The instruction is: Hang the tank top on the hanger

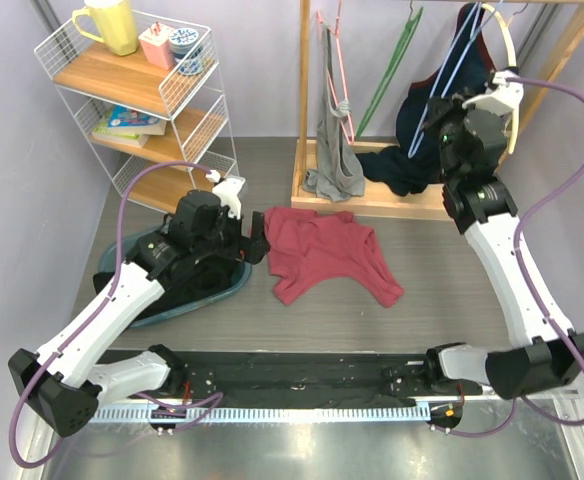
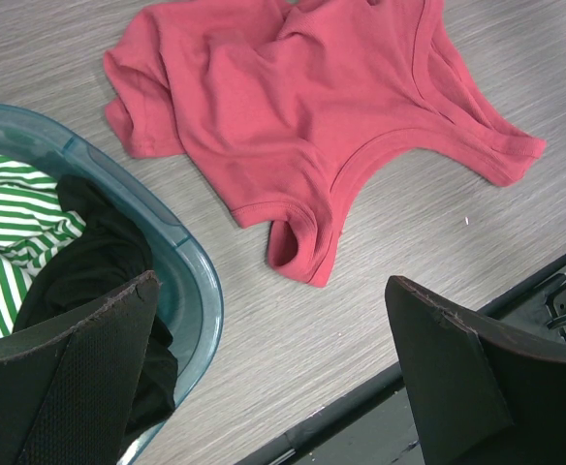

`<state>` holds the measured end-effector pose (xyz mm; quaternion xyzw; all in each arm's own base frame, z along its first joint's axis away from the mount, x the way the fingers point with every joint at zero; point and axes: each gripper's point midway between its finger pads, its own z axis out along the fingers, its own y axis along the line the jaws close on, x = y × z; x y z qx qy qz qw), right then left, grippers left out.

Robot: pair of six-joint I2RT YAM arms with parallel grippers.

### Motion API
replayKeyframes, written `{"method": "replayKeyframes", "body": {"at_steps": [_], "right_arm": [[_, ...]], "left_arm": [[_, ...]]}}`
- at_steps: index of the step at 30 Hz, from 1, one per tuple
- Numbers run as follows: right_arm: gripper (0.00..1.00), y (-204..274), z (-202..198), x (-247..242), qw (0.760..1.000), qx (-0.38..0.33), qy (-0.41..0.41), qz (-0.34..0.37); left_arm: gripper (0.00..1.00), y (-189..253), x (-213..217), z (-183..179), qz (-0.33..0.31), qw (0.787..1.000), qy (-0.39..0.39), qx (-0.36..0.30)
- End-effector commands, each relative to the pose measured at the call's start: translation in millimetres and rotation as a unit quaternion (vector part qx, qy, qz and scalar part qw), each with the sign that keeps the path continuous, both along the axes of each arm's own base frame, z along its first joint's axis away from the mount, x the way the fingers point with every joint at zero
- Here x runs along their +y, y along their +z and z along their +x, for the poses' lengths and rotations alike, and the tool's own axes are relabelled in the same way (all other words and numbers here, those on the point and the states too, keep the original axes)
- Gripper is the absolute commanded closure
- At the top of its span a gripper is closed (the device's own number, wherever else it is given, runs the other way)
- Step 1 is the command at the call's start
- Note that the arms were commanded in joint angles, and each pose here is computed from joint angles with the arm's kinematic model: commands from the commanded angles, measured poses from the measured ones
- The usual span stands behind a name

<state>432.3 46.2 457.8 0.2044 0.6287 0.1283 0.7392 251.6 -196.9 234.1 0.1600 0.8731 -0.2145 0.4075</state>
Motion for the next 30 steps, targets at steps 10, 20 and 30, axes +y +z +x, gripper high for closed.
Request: {"method": "replayKeyframes", "body": {"at_steps": [10, 20, 30], "right_arm": [[0.99, -60.9, -106.4, 11.2, 0.991, 0.094, 0.094, -0.027], [0.99, -109.9, -164.2, 22.7, 0.975, 0.147, 0.161, -0.042], [0.99, -176.9, -193.6, 48.8, 0.947, 0.212, 0.242, -0.010]], "left_arm": [[0.04, -3.0, -6.4, 2.7, -0.001, 1.000, -0.010, -0.005], [0.10, -22.6, -45.9, -13.2, 0.024, 0.999, -0.025, 0.016], [0.23, -105.8, -90.1, -7.3, 0.033, 0.997, -0.012, 0.064]]}}
